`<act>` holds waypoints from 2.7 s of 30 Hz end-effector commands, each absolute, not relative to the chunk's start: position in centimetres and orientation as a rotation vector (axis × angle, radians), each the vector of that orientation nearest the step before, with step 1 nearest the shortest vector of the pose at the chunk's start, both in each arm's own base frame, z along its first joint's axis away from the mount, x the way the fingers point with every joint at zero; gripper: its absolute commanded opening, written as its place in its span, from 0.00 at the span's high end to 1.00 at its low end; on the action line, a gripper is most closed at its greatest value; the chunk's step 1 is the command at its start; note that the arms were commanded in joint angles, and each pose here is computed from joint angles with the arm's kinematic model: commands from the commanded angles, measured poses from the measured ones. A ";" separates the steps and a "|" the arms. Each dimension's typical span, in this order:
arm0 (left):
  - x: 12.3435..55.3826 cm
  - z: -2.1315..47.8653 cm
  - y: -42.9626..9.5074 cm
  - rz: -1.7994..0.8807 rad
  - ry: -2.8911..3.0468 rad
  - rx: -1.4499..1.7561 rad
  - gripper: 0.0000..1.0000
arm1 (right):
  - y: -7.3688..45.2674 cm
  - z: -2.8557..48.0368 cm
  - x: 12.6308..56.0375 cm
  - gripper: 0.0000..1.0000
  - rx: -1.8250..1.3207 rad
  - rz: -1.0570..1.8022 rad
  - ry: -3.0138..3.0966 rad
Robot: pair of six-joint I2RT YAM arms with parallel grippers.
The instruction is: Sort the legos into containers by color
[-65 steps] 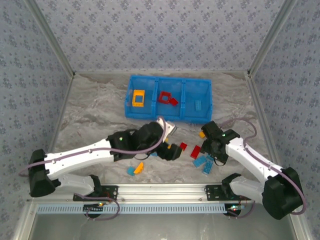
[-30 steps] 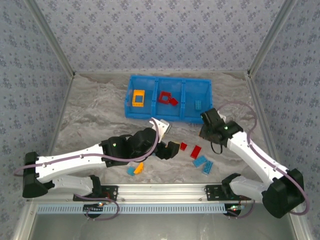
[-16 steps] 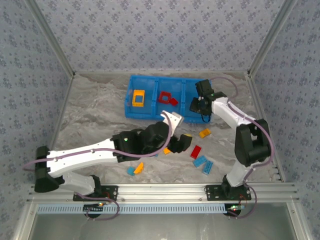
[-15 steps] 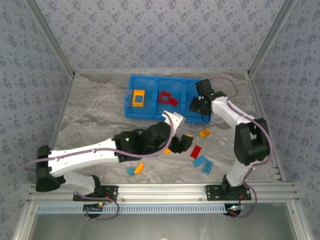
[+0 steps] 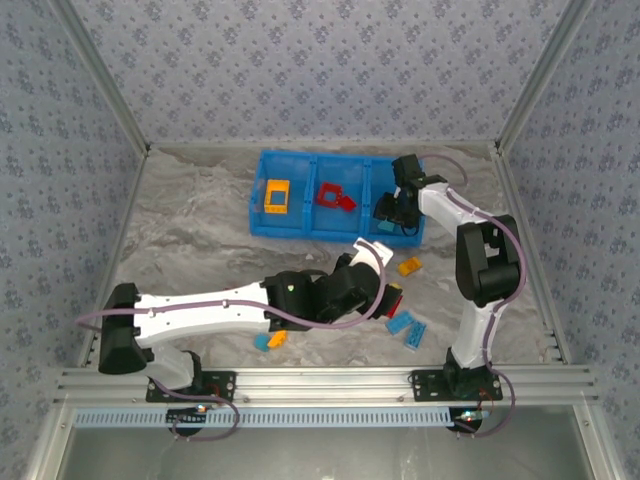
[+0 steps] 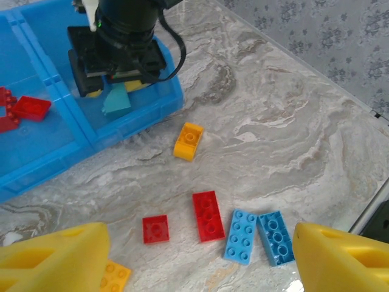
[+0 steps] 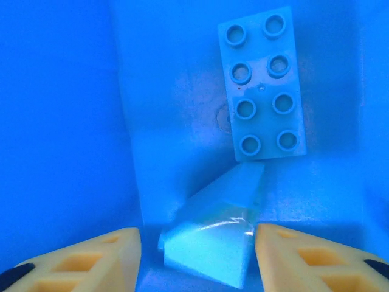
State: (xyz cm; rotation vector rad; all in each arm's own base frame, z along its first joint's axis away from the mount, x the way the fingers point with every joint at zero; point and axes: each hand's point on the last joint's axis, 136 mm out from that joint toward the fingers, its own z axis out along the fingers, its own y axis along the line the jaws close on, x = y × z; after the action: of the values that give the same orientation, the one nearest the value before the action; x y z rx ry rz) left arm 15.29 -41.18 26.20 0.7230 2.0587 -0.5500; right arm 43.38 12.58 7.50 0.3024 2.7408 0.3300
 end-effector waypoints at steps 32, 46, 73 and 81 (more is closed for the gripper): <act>23.4 7.0 -23.3 -0.006 2.803 0.824 0.35 | 22.2 15.8 20.3 0.33 -0.312 0.543 2.428; 25.4 5.0 -23.9 -0.014 2.805 0.902 0.36 | 26.5 17.5 17.0 0.27 -0.478 0.803 2.362; 33.2 14.8 -21.5 -0.146 2.636 0.414 0.70 | 29.4 25.3 17.8 0.28 -0.591 0.681 1.971; 42.8 16.8 -21.1 -0.457 2.624 0.128 0.70 | 33.0 27.3 23.8 0.27 -0.562 0.318 1.872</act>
State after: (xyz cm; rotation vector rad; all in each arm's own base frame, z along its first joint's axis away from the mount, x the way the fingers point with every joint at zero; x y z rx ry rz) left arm 40.98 -19.60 18.11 0.1793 2.5765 -0.3138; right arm 21.18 32.65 24.71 -0.6117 1.9682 0.4860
